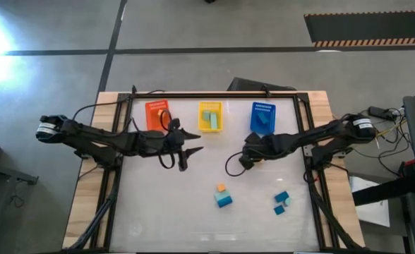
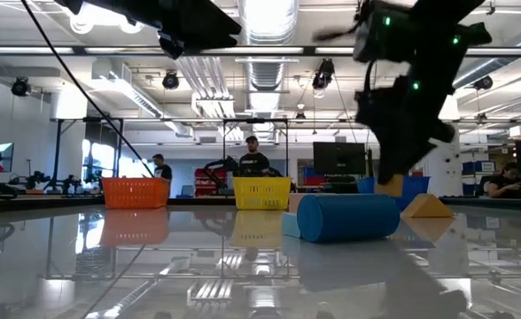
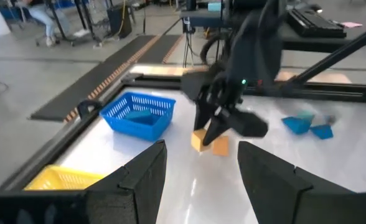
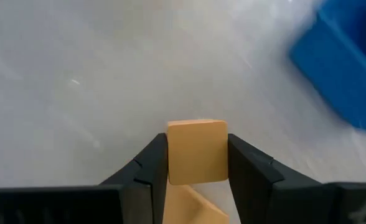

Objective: Sort & place blocks by color
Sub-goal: Put the yellow block into the orange bin

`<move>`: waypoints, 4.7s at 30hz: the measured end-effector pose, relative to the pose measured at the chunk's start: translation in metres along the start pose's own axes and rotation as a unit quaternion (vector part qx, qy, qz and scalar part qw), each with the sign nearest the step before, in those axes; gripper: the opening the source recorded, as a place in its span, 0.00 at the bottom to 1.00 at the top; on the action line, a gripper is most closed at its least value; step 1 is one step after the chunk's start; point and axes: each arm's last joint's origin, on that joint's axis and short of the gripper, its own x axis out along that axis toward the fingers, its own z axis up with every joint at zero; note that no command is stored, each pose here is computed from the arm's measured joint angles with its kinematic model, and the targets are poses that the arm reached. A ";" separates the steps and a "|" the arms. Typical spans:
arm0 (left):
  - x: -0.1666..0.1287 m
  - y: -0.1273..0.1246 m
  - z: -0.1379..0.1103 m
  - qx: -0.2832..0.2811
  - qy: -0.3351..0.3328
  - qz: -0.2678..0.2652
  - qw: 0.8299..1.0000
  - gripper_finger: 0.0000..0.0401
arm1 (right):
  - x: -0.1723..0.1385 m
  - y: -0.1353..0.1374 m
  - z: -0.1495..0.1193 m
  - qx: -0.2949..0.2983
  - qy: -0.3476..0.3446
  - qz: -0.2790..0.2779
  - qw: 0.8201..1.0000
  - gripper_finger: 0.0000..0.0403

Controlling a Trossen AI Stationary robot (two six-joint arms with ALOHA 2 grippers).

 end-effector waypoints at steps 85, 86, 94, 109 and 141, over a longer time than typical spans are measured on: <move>0.034 -0.042 -0.055 -0.083 -0.220 -0.114 0.965 0.41 | -0.060 0.081 0.041 -0.165 -0.482 0.359 0.782 0.41; 0.034 -0.042 -0.055 -0.083 -0.220 -0.114 0.965 0.41 | -0.060 0.081 0.041 -0.164 -0.482 0.359 0.782 0.41; 0.033 -0.041 -0.055 -0.083 -0.220 -0.113 0.965 0.41 | -0.060 0.082 0.042 -0.164 -0.480 0.358 0.784 0.41; 0.035 -0.041 -0.061 -0.111 -0.191 -0.116 0.968 0.40 | -0.054 0.081 0.039 -0.237 -0.471 0.310 0.791 0.40; 0.035 -0.042 -0.064 -0.118 -0.174 -0.122 0.970 0.40 | -0.067 0.077 0.043 -0.195 -0.411 0.332 0.826 0.64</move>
